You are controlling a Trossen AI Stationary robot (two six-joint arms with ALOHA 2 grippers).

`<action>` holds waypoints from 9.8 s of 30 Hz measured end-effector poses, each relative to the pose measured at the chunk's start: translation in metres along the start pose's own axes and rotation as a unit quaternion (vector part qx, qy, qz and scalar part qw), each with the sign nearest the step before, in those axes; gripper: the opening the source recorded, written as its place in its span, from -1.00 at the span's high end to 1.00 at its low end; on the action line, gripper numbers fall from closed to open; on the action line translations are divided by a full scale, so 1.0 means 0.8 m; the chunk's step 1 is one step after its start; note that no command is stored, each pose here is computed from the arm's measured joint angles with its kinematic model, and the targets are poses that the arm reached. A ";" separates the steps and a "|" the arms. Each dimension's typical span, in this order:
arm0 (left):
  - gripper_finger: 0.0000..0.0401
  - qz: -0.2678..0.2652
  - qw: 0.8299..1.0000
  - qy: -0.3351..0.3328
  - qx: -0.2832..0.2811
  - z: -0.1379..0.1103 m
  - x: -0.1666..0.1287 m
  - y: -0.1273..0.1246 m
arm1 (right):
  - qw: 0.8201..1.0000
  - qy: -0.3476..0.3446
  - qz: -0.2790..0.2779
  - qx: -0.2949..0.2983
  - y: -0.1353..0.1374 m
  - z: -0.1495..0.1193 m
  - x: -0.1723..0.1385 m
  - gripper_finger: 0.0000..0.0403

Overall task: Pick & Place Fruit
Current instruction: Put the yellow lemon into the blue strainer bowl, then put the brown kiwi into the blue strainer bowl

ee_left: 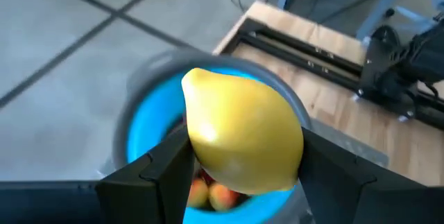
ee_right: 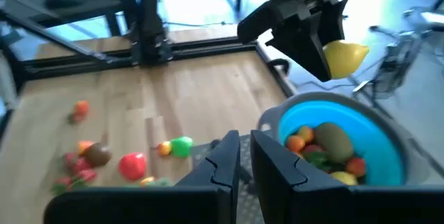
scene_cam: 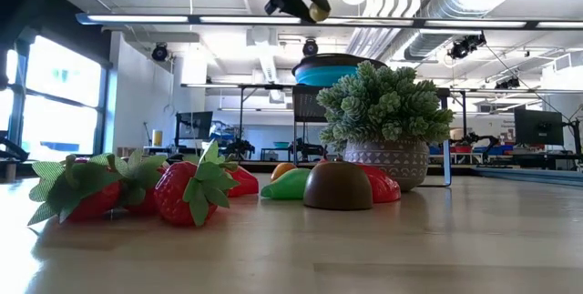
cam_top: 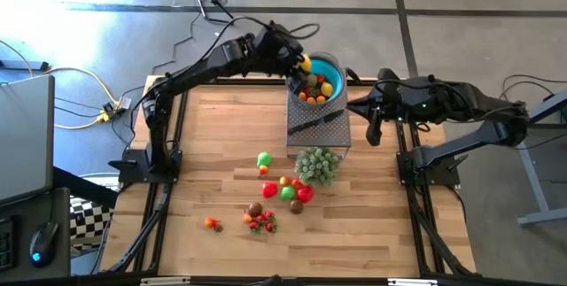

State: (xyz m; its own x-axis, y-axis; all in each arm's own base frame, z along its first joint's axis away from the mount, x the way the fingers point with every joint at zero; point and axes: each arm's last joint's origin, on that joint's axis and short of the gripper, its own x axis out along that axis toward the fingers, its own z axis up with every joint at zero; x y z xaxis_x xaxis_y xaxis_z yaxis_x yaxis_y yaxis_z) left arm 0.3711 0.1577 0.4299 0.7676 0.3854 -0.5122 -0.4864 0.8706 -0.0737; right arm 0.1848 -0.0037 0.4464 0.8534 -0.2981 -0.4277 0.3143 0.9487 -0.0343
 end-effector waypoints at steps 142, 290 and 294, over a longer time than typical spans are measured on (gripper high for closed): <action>1.00 -0.269 0.948 -0.147 0.089 -0.127 -0.131 -0.080 | 0.999 0.014 0.016 0.037 0.007 0.001 0.016 0.86; -0.17 0.047 0.887 0.359 -0.288 -0.356 -0.099 -0.263 | 0.985 0.123 0.119 0.010 0.058 -0.016 0.115 0.86; -0.28 0.044 0.885 0.362 -0.289 -0.356 -0.099 -0.263 | 0.985 0.123 0.119 0.010 0.058 -0.016 0.115 0.86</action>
State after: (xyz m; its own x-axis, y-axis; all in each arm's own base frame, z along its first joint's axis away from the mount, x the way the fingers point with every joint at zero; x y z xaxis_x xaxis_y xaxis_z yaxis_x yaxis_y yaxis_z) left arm 0.2939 -0.1432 0.2421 0.3483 -0.0355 -0.9367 -0.8239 0.4649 -0.3240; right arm 0.2729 0.0140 0.3941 0.7780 -0.0296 -0.6276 0.1273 0.9856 0.1113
